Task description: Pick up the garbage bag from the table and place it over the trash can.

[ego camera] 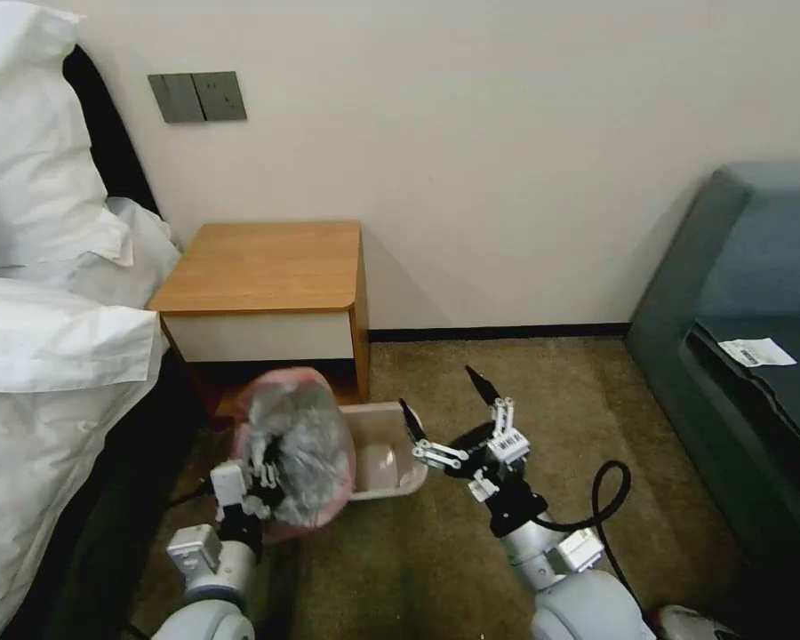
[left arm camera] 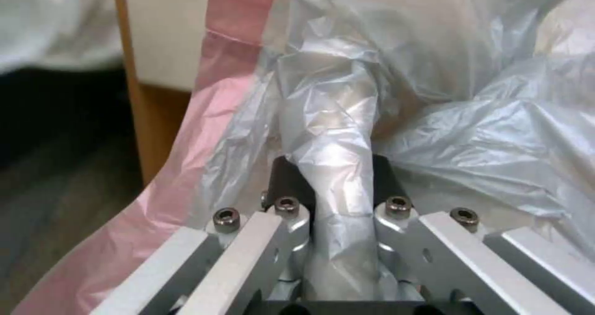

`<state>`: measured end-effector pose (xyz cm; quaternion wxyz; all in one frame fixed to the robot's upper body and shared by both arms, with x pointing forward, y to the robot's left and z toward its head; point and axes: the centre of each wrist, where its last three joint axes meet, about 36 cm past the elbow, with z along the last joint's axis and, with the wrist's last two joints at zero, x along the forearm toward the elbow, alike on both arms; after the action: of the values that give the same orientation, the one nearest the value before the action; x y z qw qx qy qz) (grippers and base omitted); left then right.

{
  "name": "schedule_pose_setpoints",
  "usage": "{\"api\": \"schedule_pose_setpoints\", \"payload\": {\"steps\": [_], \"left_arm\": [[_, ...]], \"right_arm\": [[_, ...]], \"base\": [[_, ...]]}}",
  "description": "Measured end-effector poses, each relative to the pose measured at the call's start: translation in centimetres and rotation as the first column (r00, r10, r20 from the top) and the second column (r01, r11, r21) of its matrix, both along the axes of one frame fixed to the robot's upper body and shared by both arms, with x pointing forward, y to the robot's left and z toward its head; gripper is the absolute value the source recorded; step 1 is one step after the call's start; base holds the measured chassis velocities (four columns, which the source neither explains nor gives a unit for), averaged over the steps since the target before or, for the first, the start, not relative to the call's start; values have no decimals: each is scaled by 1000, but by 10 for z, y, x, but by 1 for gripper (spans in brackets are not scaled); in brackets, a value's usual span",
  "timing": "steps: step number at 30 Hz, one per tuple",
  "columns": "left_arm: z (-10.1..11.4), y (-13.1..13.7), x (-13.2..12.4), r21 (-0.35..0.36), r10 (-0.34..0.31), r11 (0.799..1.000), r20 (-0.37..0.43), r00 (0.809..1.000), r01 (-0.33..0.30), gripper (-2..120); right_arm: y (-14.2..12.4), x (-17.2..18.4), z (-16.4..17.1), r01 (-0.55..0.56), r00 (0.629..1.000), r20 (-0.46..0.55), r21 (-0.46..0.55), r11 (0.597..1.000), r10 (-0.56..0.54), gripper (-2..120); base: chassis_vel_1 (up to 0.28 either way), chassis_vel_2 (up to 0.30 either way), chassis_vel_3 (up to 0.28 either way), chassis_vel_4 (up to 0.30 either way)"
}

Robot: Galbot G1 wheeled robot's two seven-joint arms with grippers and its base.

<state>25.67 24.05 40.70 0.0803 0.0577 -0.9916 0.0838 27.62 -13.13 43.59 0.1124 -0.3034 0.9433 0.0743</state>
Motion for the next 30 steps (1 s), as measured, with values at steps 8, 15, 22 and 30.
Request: {"api": "schedule_pose_setpoints", "payload": {"steps": [8, 15, 22, 30], "left_arm": [[4, -2, -1, 41, -18, 999, 44, 999, 16, 9], [5, -4, -5, 50, -24, 998, 50, 998, 22, 9], [7, -8, -8, 44, -30, 999, 53, 998, 28, 9], [11, -14, -12, 41, -53, 998, 60, 997, 51, 9]], "right_arm": [[44, 23, 9, -222, 970, -99, 2, 975, 221, 100], [59, 41, 1, -241, 951, -197, 2, 970, 237, 100], [62, 55, -13, -229, 950, -221, -18, 973, 219, 96], [63, 62, -18, -226, 954, -208, -29, 974, 216, 68]], "base": [[0, 0, 0, 0], [0, 0, 0, 0], [0, 0, 0, 0], [0, 0, 0, 0]]}}
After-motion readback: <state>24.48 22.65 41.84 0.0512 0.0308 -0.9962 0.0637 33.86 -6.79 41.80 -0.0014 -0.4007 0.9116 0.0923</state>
